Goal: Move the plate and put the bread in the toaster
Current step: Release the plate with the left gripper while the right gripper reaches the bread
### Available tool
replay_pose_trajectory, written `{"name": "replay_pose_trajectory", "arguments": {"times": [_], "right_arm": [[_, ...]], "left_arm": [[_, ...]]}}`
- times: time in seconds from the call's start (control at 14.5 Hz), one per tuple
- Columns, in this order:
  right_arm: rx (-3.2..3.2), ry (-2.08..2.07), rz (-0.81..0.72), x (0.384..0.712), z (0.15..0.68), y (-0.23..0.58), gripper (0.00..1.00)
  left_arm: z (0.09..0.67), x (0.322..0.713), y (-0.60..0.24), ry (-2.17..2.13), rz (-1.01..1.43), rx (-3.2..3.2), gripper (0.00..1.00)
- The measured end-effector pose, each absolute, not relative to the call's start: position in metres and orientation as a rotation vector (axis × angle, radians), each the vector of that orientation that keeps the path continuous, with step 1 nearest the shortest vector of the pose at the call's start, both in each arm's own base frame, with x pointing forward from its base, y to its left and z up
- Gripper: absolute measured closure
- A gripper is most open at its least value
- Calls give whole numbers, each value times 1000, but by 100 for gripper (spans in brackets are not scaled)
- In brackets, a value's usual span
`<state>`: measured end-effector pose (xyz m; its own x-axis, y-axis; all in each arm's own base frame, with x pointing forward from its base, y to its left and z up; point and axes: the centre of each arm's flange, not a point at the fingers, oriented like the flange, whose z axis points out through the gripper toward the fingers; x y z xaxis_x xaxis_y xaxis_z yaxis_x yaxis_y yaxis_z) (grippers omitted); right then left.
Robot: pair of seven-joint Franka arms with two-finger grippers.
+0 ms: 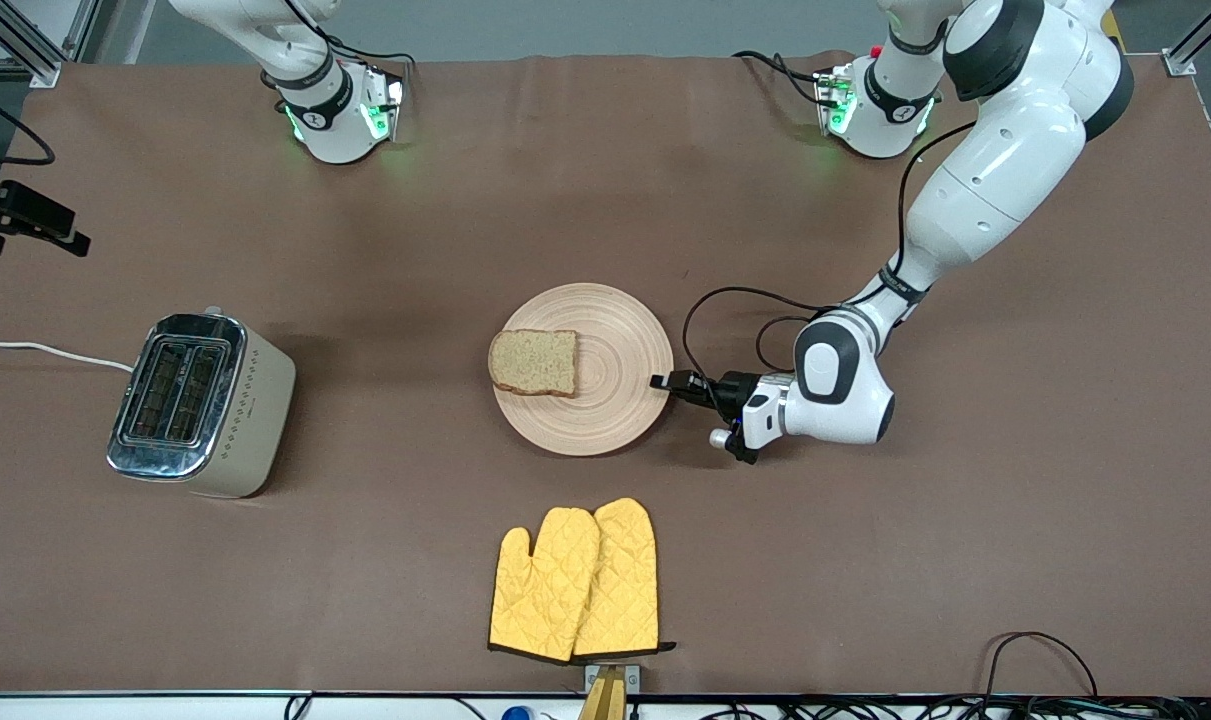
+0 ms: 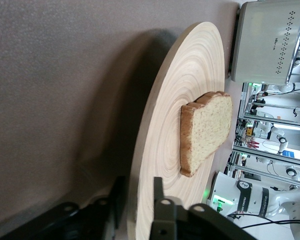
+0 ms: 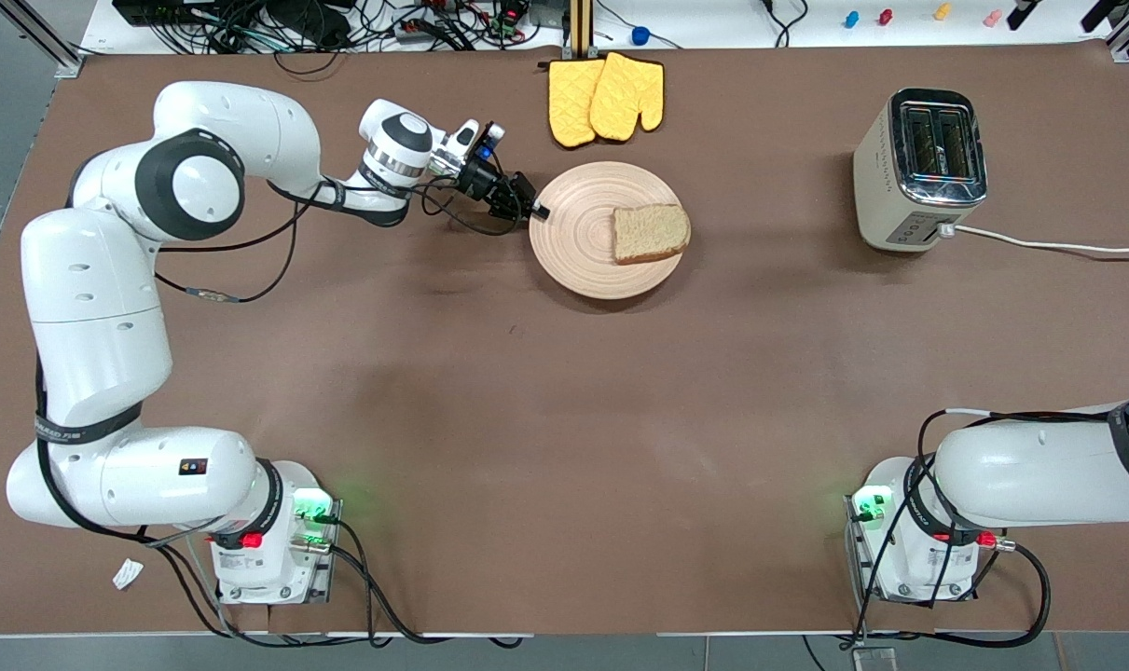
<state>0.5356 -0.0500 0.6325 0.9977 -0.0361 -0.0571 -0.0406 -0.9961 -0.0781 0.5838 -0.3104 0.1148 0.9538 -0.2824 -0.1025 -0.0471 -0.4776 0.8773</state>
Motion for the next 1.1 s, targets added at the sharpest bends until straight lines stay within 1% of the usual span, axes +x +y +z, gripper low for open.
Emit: {"name": "replay_pose_trajectory", "arguments": {"times": [0.07,0.21,0.28,0.34,0.41,0.48,0.62,0.76,0.89,1.1], "right_arm": [[-3033,48,97,538,628,-45,0],[-3001,8,117,542,621,-28,0],[-2986,-20,123,543,619,-17,0],[-2952,-46,133,544,615,-3,0],[-2902,-65,154,546,608,10,0],[-2857,-72,175,548,598,20,0],[-2807,-84,214,559,568,39,0],[-2800,-118,251,573,528,68,0],[-2797,-155,259,583,481,108,0],[-2714,-90,295,579,414,167,0]], "left_arm": [[116,585,-309,-227,-280,2058,53],[121,596,-294,-201,-252,2060,35],[128,606,-281,-182,-226,2062,24],[140,619,-266,-152,-197,2066,15],[159,635,-250,-107,-167,2074,4],[182,649,-238,-66,-152,2094,0],[239,672,-227,6,-137,2185,0],[297,688,-224,67,-107,2300,0],[348,691,-221,102,-96,2415,0],[410,683,-213,170,-86,2608,0]]}}
